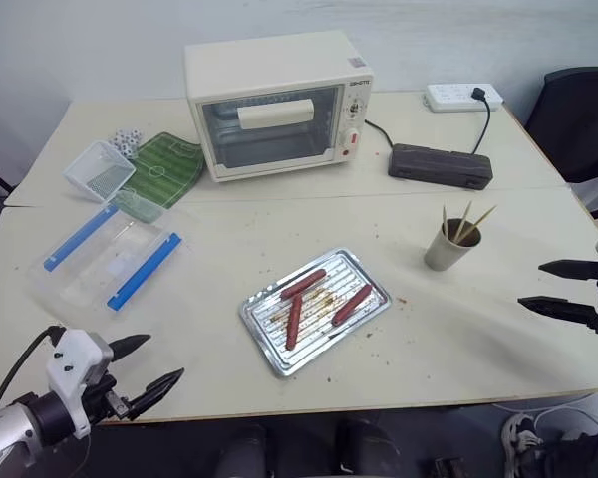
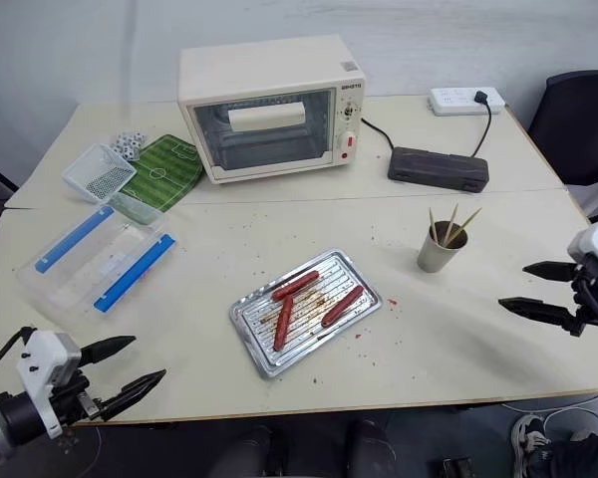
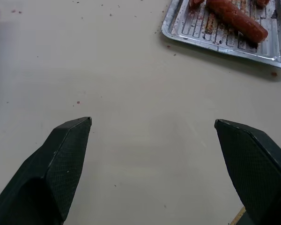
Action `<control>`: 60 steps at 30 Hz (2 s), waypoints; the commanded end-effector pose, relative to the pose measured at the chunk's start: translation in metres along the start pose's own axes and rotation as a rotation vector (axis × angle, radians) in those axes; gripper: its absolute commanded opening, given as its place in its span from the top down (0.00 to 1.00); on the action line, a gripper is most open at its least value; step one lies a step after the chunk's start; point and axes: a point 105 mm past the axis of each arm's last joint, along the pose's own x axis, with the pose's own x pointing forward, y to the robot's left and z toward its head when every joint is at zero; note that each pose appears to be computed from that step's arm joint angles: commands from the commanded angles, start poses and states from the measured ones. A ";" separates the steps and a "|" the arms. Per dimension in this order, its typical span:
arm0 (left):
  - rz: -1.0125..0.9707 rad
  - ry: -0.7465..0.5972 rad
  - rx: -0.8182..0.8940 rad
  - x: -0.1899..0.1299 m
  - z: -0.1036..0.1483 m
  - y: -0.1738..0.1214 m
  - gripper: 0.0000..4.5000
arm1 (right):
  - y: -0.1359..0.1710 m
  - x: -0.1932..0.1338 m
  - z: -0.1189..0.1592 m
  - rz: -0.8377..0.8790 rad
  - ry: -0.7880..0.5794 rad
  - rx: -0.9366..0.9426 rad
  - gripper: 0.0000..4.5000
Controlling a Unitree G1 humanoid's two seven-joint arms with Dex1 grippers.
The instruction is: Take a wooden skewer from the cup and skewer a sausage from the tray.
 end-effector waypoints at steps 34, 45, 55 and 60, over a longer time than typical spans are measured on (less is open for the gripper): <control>-0.261 -0.290 0.060 0.049 0.095 -0.022 0.00 | 0.049 0.026 0.075 -0.119 -0.322 0.075 0.44; -0.464 -0.396 0.175 0.100 0.145 -0.055 0.00 | 0.031 0.075 0.108 -0.257 -0.366 0.084 0.44; -0.475 -0.424 0.215 0.109 0.157 -0.058 0.00 | 0.016 0.097 0.105 -0.310 -0.338 0.077 0.44; -0.471 -0.430 0.218 0.109 0.158 -0.060 0.00 | 0.013 0.101 0.106 -0.312 -0.355 0.095 0.57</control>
